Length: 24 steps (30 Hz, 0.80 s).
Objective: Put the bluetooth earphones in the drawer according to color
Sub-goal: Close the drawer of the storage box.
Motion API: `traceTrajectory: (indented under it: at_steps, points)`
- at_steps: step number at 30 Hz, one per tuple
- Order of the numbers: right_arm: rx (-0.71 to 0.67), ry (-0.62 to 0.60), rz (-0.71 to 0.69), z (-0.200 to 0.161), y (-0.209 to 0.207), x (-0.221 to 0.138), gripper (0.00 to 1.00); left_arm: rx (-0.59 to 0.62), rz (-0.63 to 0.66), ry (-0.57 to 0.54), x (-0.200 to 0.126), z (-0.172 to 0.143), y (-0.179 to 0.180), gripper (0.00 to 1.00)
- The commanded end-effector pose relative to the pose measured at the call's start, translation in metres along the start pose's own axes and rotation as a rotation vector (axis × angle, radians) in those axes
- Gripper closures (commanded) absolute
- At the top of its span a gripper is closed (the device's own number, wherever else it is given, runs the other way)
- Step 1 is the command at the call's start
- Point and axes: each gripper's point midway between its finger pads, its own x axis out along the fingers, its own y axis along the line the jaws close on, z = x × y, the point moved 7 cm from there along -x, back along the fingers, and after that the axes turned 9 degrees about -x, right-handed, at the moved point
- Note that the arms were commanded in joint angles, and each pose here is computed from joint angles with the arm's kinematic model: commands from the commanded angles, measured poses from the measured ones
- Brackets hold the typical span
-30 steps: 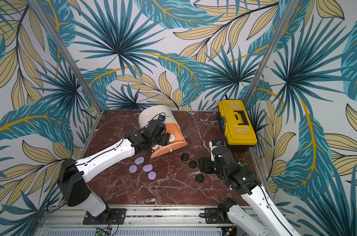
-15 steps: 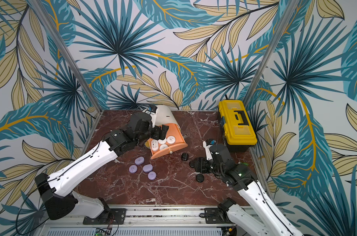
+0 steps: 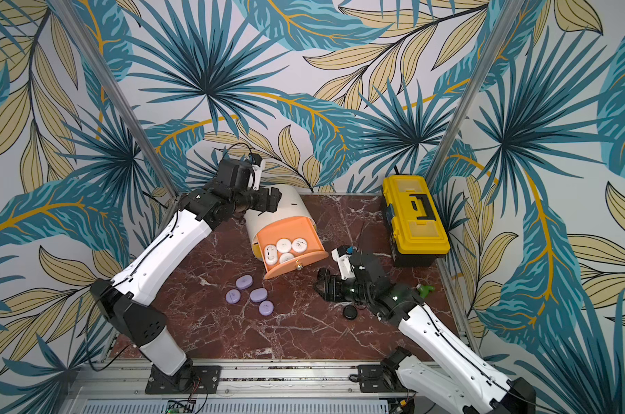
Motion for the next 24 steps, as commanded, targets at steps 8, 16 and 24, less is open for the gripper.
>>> traceTrajectory:
  at_steps: [8, 16, 24]
  points:
    - [-0.048, -0.057, -0.014, 0.027, 0.024, 0.028, 0.48, 0.040, 0.023, 0.076, 0.039, 0.007, 0.021, 0.03]
    - [-0.060, -0.085, -0.040, 0.041, 0.029, 0.042, 0.56, 0.055, 0.042, 0.124, 0.061, -0.012, 0.030, 0.04]
    - [-0.076, -0.140, -0.097, 0.062, 0.032, 0.043, 0.57, 0.049, 0.031, 0.157, 0.071, -0.030, 0.033, 0.04]
